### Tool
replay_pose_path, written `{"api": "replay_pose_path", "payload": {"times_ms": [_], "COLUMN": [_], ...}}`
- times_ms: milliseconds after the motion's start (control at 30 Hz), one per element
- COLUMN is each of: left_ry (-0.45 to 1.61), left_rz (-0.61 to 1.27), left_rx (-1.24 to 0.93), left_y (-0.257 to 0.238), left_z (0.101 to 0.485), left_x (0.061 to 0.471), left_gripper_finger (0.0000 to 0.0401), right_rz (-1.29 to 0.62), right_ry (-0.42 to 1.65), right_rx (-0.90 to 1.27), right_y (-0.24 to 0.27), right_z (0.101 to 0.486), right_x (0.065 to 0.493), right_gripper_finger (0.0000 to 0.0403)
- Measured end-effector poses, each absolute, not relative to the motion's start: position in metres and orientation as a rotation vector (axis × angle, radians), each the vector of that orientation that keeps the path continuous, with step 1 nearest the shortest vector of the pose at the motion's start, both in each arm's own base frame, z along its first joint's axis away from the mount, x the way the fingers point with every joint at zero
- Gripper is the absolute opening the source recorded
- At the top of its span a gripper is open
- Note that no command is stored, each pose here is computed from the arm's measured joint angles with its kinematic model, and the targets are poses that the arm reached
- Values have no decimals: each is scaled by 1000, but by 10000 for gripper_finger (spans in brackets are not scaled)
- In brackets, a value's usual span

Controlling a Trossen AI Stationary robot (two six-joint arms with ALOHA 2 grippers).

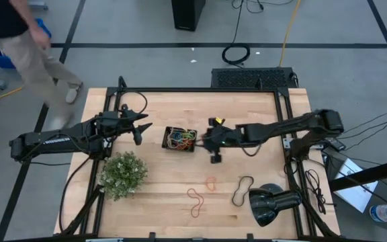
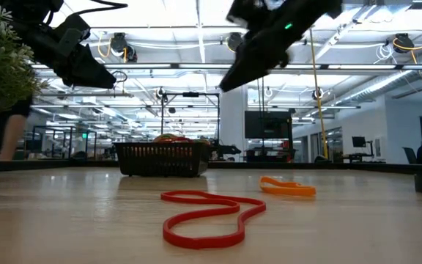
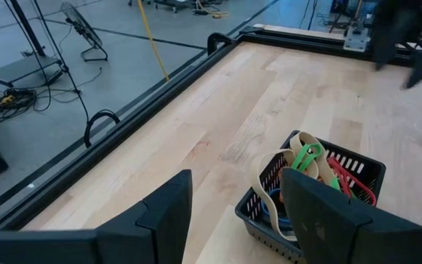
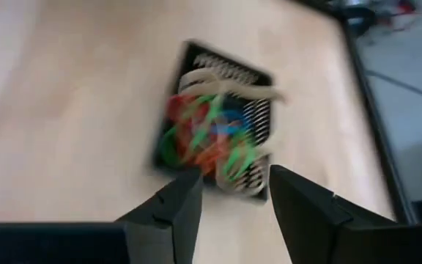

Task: Pick and place rubber bands into bin
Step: Put the black rubber band into the black bin

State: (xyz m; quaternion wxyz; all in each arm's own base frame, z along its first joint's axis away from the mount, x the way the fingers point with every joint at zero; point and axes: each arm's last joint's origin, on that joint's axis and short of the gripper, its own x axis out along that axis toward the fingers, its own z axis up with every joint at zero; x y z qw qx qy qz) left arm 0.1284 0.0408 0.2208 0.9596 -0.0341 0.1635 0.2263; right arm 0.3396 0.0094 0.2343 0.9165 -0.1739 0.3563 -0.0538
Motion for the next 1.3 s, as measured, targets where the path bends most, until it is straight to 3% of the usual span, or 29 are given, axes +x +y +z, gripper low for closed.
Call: {"api": "replay_pose_path", "payload": {"times_ms": [267, 600, 833, 967, 1133, 1300], "left_ry": [332, 332, 333, 335, 333, 333], "left_rz": [458, 458, 459, 459, 461, 461], "left_rx": [-69, -69, -69, -70, -78, -79], "left_y": [41, 41, 41, 41, 41, 41], "left_z": [221, 221, 221, 220, 220, 220], "left_x": [128, 128, 128, 128, 128, 128], "left_gripper_finger": [216, 216, 216, 216, 216, 216], "right_rz": [188, 214, 249, 291, 417, 470], "right_ry": [815, 891, 874, 824, 778, 789], "right_rx": [-270, -111, -41, -74, -333, -428], "right_y": [45, 67, 81, 86, 89, 92], "right_z": [244, 197, 169, 165, 165, 163], "right_x": [281, 222, 204, 202, 200, 196], "right_gripper_finger": [143, 143, 135, 136, 135, 135]}}
